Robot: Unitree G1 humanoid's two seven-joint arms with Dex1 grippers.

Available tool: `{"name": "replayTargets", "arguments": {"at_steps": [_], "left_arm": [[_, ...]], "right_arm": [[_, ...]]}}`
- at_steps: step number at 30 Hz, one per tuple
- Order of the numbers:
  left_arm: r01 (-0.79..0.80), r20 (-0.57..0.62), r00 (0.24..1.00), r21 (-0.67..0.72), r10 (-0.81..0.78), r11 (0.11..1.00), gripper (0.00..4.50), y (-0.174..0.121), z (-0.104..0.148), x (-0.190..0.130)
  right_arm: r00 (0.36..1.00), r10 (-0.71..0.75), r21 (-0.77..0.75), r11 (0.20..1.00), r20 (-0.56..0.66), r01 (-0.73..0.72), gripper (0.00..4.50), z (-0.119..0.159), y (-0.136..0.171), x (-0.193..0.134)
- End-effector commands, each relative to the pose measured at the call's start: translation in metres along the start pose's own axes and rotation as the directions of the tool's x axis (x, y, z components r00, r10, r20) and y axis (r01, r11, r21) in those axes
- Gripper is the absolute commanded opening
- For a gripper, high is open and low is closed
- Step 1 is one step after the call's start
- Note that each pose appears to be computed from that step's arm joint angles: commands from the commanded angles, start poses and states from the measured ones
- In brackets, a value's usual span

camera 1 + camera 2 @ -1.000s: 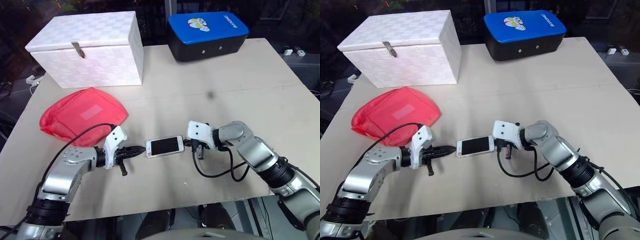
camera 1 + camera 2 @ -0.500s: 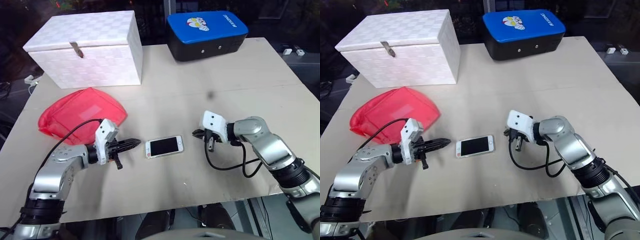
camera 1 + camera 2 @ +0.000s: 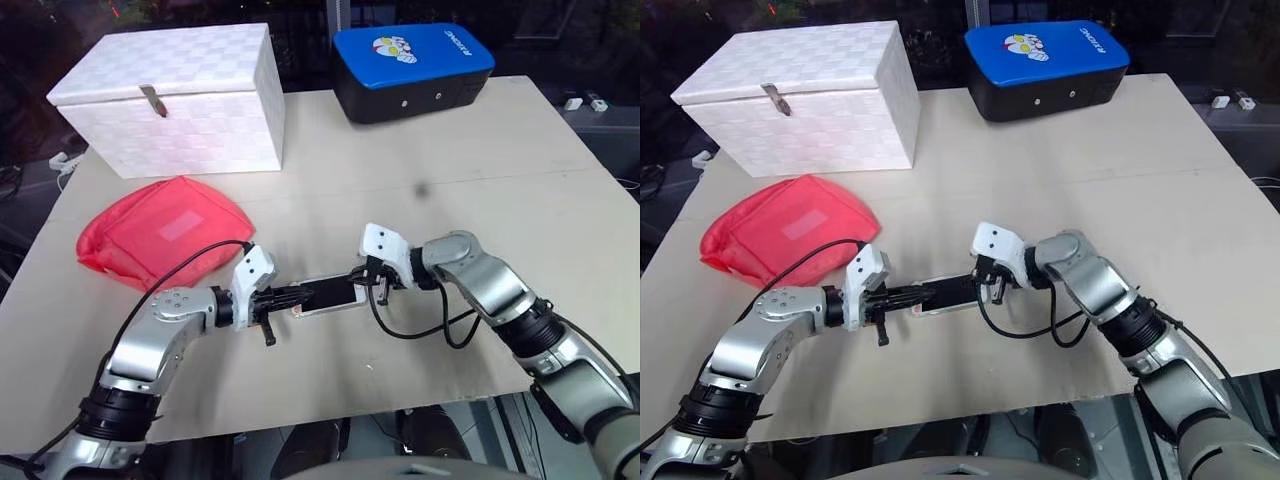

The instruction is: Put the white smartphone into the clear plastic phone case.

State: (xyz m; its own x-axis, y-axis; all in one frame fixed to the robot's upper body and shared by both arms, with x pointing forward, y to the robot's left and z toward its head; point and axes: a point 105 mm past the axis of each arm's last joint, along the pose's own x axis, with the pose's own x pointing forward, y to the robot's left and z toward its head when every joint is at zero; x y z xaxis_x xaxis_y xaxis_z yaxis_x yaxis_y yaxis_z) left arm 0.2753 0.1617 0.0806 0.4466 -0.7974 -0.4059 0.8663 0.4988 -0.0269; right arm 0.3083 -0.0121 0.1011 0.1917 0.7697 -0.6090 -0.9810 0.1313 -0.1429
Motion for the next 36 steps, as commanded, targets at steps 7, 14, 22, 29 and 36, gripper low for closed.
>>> {"name": "replayTargets", "arguments": {"at_steps": [7,14,22,29,36], "left_arm": [[-0.020,-0.052,0.998,-0.032,0.018,0.999,0.02,-0.005,-0.019,0.003],[-0.020,-0.054,0.998,-0.038,0.018,0.999,0.02,-0.007,-0.023,0.004],[-0.017,-0.061,0.998,-0.042,0.014,0.999,0.02,-0.007,-0.027,0.003],[-0.018,-0.062,0.998,-0.039,0.016,0.999,0.02,-0.005,-0.028,0.004],[-0.026,-0.056,0.998,-0.038,0.024,0.999,0.02,-0.004,-0.028,0.005]], "right_arm": [[0.957,0.143,0.168,0.980,-0.253,-0.102,0.00,-0.074,0.016,0.023],[0.995,0.038,0.123,0.991,0.090,-0.049,0.00,-0.026,-0.004,0.015],[0.969,0.098,0.023,0.994,0.227,-0.106,0.00,0.002,0.013,-0.029],[0.991,0.135,-0.053,0.990,0.024,-0.134,0.00,-0.021,0.021,0.000],[0.966,0.175,-0.071,0.979,-0.190,-0.191,0.00,-0.053,0.024,0.011]]}}
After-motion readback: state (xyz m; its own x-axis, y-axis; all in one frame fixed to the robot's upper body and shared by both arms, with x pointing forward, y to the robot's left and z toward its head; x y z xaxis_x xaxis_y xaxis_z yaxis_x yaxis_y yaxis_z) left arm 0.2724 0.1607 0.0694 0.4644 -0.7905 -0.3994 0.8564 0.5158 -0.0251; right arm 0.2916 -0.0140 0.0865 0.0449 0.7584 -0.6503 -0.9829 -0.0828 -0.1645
